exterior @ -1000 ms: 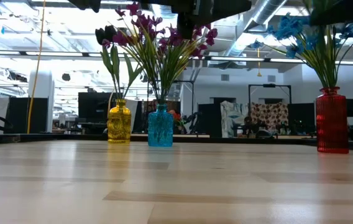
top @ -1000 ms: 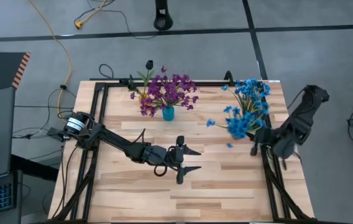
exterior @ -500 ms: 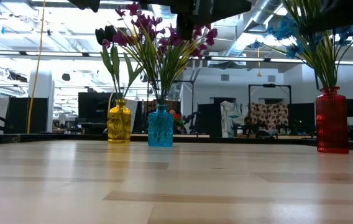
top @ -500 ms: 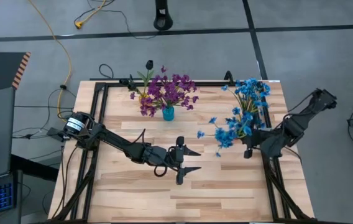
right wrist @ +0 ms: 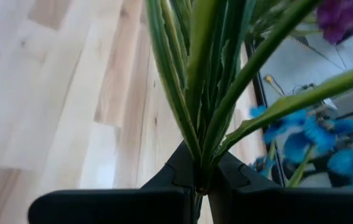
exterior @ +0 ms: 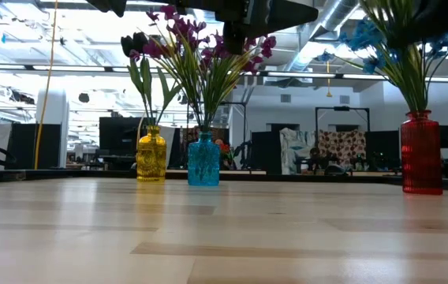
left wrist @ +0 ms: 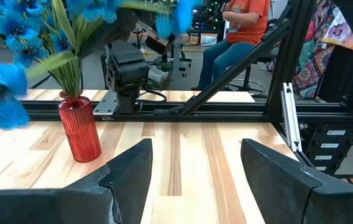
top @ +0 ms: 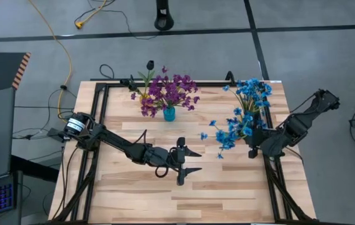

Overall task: Sort flowers into vase by color
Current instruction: Put the blue flower into the red vase

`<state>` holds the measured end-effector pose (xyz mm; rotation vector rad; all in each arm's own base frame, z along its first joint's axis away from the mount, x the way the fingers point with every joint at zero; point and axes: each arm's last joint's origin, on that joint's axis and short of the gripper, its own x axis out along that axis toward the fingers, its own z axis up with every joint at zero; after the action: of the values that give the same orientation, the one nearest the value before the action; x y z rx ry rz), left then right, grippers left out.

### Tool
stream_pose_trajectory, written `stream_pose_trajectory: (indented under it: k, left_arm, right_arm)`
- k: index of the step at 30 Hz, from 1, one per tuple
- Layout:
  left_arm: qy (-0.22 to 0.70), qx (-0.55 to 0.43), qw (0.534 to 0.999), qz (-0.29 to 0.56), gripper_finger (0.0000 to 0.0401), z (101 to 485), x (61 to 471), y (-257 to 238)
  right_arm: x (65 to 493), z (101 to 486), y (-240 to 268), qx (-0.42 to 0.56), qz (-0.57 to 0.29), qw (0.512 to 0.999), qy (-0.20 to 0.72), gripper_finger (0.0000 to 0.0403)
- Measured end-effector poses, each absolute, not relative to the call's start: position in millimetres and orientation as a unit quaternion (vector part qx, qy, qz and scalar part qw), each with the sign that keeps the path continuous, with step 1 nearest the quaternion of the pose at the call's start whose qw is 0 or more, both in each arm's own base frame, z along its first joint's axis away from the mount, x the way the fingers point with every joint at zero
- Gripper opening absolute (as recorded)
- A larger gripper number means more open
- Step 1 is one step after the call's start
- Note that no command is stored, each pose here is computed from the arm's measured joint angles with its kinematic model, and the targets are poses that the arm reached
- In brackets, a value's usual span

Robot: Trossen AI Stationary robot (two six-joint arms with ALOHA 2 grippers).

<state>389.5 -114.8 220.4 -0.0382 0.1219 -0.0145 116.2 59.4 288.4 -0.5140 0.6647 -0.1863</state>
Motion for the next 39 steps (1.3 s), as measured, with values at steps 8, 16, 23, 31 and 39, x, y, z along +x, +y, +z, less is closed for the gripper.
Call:
stream_pose_trajectory:
  k: [8,16,23,31,39]
  left_arm:
    - [0.06,-0.019,0.998,-0.003,0.0233,221,390,-115]
    - [0.059,-0.019,0.998,-0.001,0.0233,221,390,-114]
    - [0.059,-0.019,0.998,-0.001,0.0233,221,390,-114]
    - [0.059,-0.019,0.998,-0.001,0.0233,221,390,-114]
    - [0.06,-0.019,0.998,-0.001,0.0233,221,390,-114]
  right_arm:
    - [120,286,62,-0.258,-0.09,0.903,0.331,0.0045]
    - [120,286,62,-0.257,-0.091,0.904,0.33,0.0045]
    - [120,292,62,-0.252,-0.091,0.907,0.324,0.0044]
    - [116,308,59,-0.249,-0.092,0.909,0.321,0.0044]
    - [113,301,57,-0.23,-0.111,0.899,0.355,0.0044]
